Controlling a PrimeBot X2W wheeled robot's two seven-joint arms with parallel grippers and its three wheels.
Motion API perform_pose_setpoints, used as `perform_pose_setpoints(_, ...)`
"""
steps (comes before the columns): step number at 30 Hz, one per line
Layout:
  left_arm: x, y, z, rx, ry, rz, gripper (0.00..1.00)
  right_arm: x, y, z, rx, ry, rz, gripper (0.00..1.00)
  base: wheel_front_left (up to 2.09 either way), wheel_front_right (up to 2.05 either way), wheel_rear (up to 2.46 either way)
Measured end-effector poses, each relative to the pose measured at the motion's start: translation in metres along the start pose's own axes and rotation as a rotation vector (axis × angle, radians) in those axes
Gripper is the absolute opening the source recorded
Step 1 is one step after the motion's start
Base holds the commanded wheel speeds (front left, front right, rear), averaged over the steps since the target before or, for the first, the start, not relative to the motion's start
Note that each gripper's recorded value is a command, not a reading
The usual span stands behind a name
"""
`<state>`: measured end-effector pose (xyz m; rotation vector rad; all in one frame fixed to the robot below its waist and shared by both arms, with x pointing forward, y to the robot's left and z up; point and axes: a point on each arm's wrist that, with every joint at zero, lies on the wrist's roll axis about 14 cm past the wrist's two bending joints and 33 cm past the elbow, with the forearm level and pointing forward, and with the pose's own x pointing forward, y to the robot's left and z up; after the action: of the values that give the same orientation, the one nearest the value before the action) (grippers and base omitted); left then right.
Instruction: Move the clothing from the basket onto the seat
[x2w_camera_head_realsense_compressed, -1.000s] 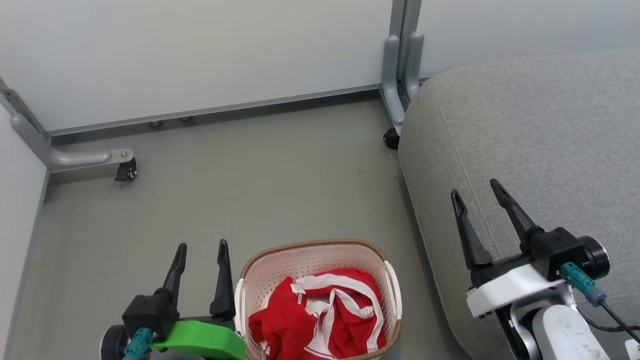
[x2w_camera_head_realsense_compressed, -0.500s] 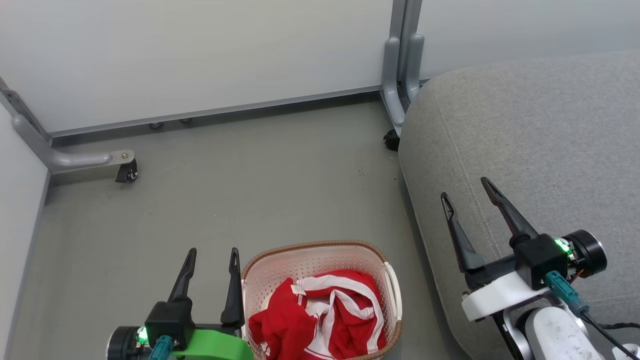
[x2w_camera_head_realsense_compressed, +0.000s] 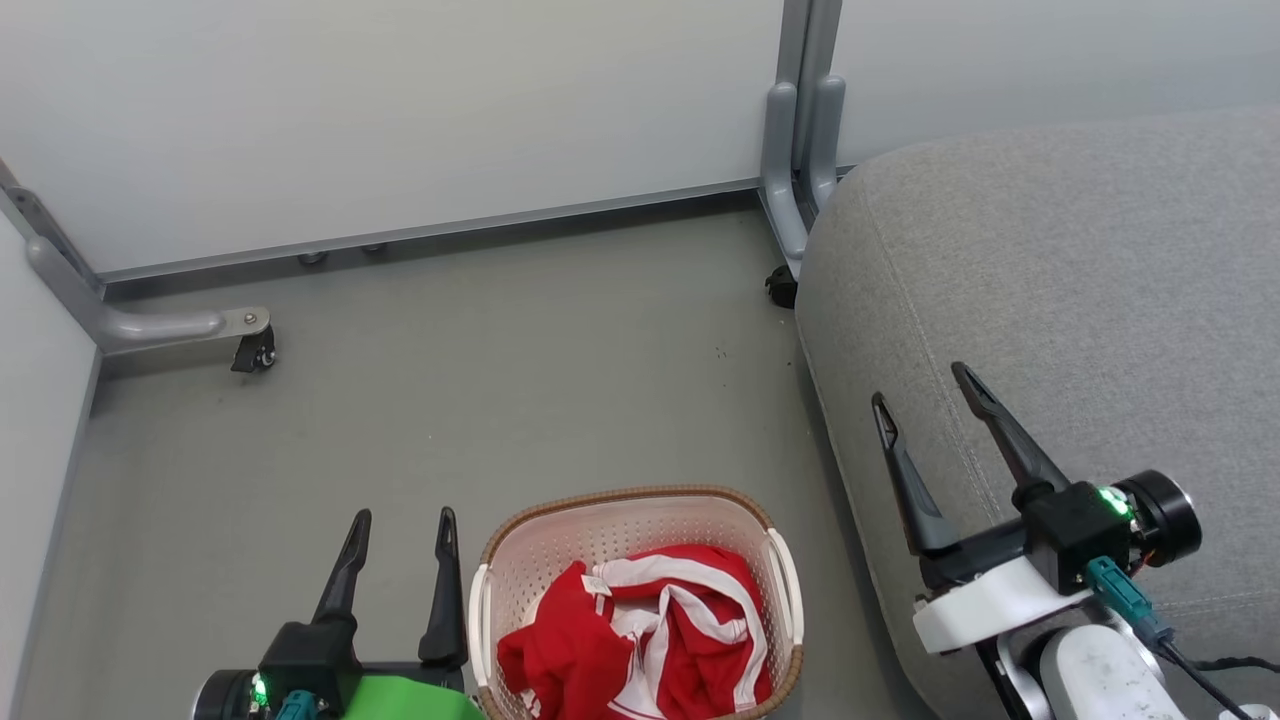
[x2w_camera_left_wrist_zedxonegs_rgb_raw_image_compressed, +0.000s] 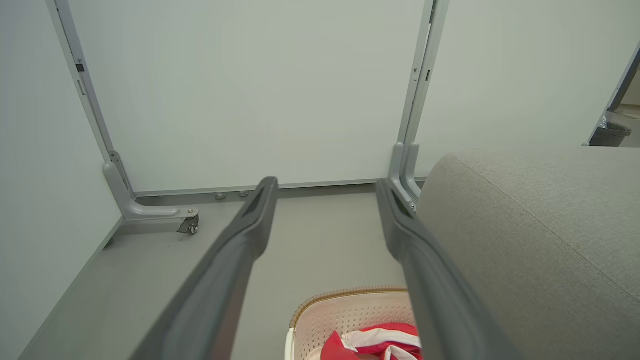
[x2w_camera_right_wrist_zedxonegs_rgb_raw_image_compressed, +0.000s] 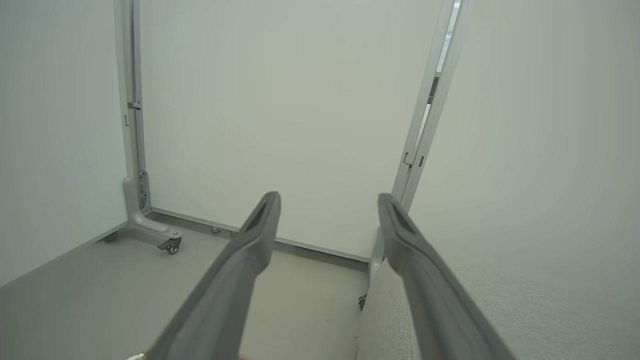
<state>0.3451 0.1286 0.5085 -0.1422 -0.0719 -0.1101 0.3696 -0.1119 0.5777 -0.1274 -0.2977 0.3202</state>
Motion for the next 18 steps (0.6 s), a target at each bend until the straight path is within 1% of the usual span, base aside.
perform_pose_setpoints(5,-0.001,0.002,0.004,-0.004,-0.019,0.006,1.0,-0.004,0.001,-0.01,0.105,0.02,-0.028,1.0,0.0,0.0,0.0)
perform_pose_setpoints(8,-0.001,0.002,0.006,0.003,-0.029,0.005,1.0,-0.006,-0.001,-0.015,0.15,0.03,-0.043,1.0,0.0,0.0,0.0)
perform_pose_setpoints(11,-0.001,0.002,0.005,0.002,-0.026,0.005,1.0,-0.01,-0.007,-0.027,0.205,0.063,-0.084,1.0,0.0,0.0,0.0)
perform_pose_setpoints(15,-0.001,0.001,0.002,0.0,-0.017,0.002,1.0,-0.016,-0.012,-0.039,0.251,0.095,-0.119,1.0,0.0,0.0,0.0)
perform_pose_setpoints(18,-0.002,0.0,0.001,-0.001,-0.013,0.0,1.0,-0.016,-0.012,-0.041,0.257,0.099,-0.118,1.0,0.0,0.0,0.0)
